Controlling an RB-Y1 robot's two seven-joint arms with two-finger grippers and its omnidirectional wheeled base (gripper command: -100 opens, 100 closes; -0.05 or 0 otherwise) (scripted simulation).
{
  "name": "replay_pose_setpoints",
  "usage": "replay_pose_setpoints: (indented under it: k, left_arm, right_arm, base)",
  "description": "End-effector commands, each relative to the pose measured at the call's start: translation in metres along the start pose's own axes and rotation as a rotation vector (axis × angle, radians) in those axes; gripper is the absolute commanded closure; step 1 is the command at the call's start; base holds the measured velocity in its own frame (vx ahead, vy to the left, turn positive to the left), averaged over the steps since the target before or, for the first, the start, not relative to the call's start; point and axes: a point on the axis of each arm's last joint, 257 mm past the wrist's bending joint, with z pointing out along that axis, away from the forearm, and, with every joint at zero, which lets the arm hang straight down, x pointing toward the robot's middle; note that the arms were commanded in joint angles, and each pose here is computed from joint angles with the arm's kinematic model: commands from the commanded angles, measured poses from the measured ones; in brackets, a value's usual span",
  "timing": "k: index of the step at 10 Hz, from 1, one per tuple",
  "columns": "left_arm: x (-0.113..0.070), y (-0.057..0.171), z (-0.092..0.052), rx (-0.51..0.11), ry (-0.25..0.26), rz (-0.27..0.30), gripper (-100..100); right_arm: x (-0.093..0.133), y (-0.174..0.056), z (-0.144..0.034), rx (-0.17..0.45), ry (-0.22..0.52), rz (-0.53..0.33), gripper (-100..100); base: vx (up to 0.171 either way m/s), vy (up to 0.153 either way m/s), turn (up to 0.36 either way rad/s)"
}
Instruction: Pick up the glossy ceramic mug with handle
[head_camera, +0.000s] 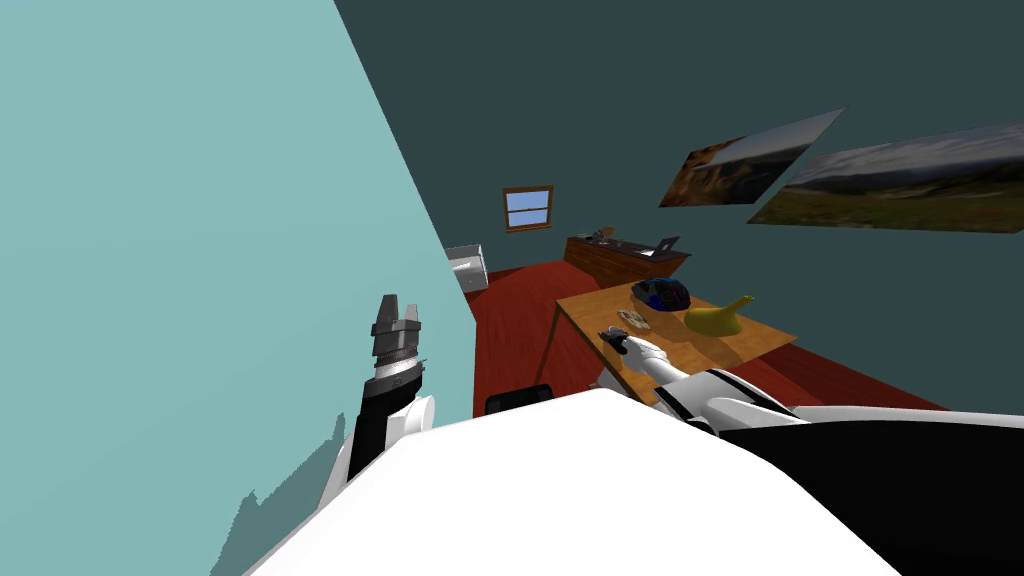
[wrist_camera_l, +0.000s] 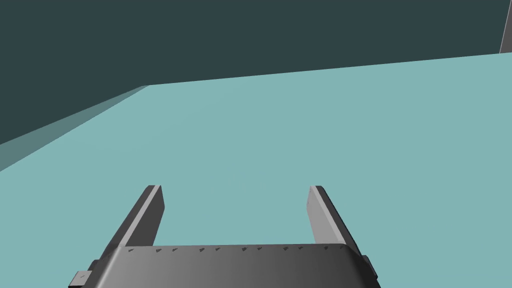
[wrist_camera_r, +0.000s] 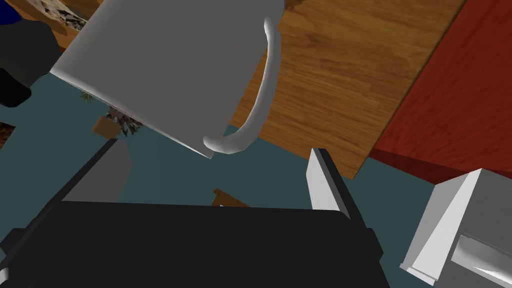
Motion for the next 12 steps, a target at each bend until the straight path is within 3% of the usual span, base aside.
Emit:
replay_pose_setpoints:
  k: [1, 3, 4, 8, 9, 10, 11, 12]
  left_arm:
    - [0.000, 0.000, 0.000, 0.000, 0.000, 0.000, 0]
    - [0.000, 0.000, 0.000, 0.000, 0.000, 0.000, 0]
    - [0.000, 0.000, 0.000, 0.000, 0.000, 0.000, 0]
    - [0.000, 0.000, 0.000, 0.000, 0.000, 0.000, 0]
    - [0.000, 0.000, 0.000, 0.000, 0.000, 0.000, 0]
    - [0.000, 0.000, 0.000, 0.000, 0.000, 0.000, 0]
    - [0.000, 0.000, 0.000, 0.000, 0.000, 0.000, 0]
    - [0.000, 0.000, 0.000, 0.000, 0.000, 0.000, 0]
  right_arm:
    - [0.006, -0.010, -0.003, 0.019, 0.010, 0.007, -100]
    - [0.013, -0.047, -0.006, 0.083, 0.021, 0.040, -100]
    - [0.001, -0.024, -0.003, 0.046, 0.001, 0.049, -100]
    - [0.009, -0.001, -0.004, 0.002, 0.016, -0.020, -100]
    - [0.008, -0.004, -0.004, 0.008, 0.013, -0.008, -100]
    - [0.008, -0.004, -0.004, 0.007, 0.015, -0.010, 0]
    - [0.007, 0.012, -0.004, 0.004, 0.014, -0.013, -100]
    - [0.006, 0.020, -0.004, 0.003, 0.013, -0.014, -100]
  base:
    - [0.011, 0.005, 0.011]
    - [0.000, 0.000, 0.000]
    - [0.000, 0.000, 0.000]
    - [0.000, 0.000, 0.000]
    - [0.000, 0.000, 0.000]
    - [0.000, 0.000, 0.000]
    - [0.024, -0.052, -0.031]
    - [0.035, -0.114, -0.026]
